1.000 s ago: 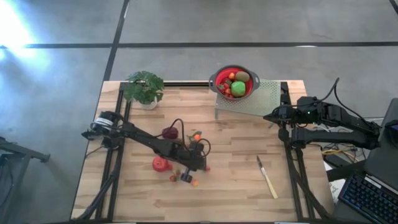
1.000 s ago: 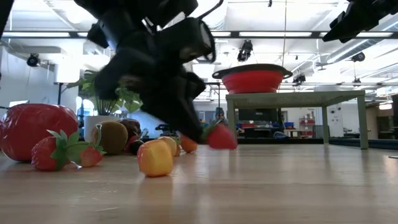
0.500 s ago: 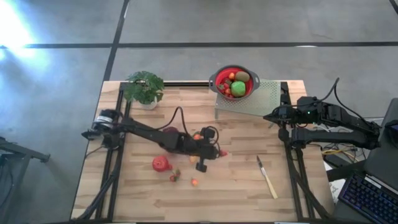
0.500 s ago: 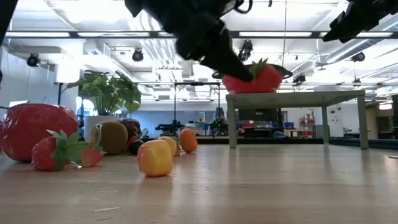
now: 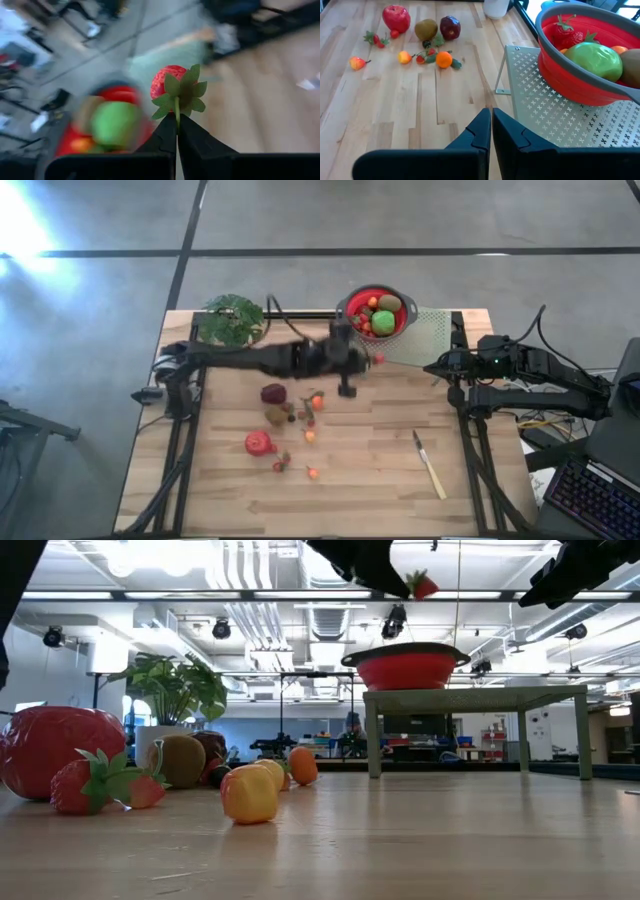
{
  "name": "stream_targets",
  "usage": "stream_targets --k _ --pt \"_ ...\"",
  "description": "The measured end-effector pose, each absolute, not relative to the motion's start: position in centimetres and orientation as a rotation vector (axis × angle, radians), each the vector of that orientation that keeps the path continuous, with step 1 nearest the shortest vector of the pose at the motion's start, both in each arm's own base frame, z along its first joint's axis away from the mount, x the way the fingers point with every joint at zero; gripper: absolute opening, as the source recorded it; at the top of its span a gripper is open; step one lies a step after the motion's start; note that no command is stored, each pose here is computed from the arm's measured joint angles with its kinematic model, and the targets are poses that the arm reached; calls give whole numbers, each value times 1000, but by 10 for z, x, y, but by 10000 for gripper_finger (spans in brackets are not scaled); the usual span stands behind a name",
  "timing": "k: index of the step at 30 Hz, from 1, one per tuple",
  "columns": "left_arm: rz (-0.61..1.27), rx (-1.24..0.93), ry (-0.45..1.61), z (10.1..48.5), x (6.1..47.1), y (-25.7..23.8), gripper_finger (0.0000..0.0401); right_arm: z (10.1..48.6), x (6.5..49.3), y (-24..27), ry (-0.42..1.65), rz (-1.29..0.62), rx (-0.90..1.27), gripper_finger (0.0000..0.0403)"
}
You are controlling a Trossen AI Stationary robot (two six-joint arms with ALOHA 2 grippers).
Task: Pick & Place Fruit
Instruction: Put the strawberry into the strainer bowl on the shelf
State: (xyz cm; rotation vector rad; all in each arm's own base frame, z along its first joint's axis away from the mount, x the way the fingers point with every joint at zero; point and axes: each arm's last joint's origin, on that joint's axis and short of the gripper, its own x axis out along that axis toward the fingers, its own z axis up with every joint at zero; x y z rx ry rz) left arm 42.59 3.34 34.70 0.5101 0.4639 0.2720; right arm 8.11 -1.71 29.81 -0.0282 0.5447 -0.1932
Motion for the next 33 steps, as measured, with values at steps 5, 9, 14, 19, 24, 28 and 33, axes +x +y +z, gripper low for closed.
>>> stream_targets --k 5,9,14,19,24,28,33 --pt "411 479 421 374 417 89 4 298 81 -17 545 -193 -29 13" --pt "452 448 404 382 407 130 4 298 81 -17 545 -193 -28 13" --pt "489 381 422 375 395 165 4 298 81 -17 545 -193 -28 13" --pt "480 347 454 364 389 178 4 298 81 -17 545 -193 -28 13" --pt "460 375 488 353 390 178 4 298 81 -17 545 -193 -29 13" --pt "451 381 514 344 390 178 5 298 81 -17 545 -193 -28 13" --pt "445 376 524 340 390 178 6 298 81 -17 545 -193 -28 13"
